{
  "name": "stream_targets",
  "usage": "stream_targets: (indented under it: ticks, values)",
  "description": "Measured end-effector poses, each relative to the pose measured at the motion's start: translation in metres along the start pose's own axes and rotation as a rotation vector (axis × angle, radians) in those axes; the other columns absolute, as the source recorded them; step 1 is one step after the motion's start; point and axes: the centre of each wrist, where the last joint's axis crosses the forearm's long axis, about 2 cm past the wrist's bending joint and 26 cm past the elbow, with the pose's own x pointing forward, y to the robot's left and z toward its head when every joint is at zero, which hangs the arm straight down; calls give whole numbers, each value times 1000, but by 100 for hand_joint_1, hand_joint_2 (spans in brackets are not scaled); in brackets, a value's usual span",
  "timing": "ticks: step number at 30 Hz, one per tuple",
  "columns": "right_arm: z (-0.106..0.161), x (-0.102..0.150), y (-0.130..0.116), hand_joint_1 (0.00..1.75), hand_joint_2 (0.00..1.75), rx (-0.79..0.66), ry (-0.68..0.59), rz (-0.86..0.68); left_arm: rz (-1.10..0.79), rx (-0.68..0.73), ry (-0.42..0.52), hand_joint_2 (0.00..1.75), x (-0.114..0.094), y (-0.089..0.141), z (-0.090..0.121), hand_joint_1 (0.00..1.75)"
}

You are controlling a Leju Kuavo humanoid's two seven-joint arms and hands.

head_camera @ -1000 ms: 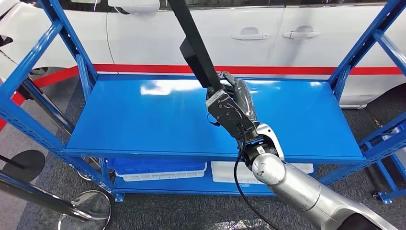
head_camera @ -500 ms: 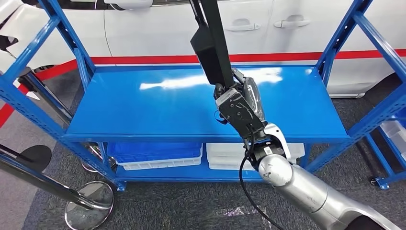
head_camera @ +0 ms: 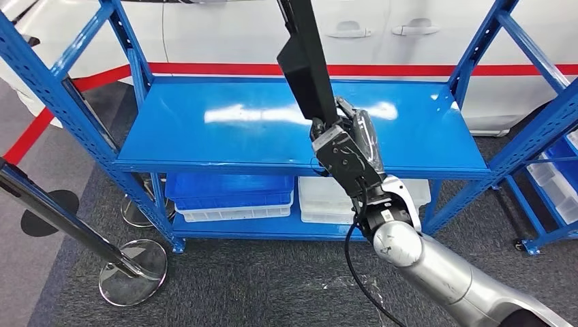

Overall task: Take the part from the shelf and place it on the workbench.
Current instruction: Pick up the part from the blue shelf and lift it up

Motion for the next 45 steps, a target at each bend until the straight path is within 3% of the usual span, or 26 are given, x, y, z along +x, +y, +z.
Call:
stream_targets:
  ticks: [45]
  values:
    - [6,2,-20,175,175,-59,-4,43,-205,-35,33,175,-4,5,0,0]
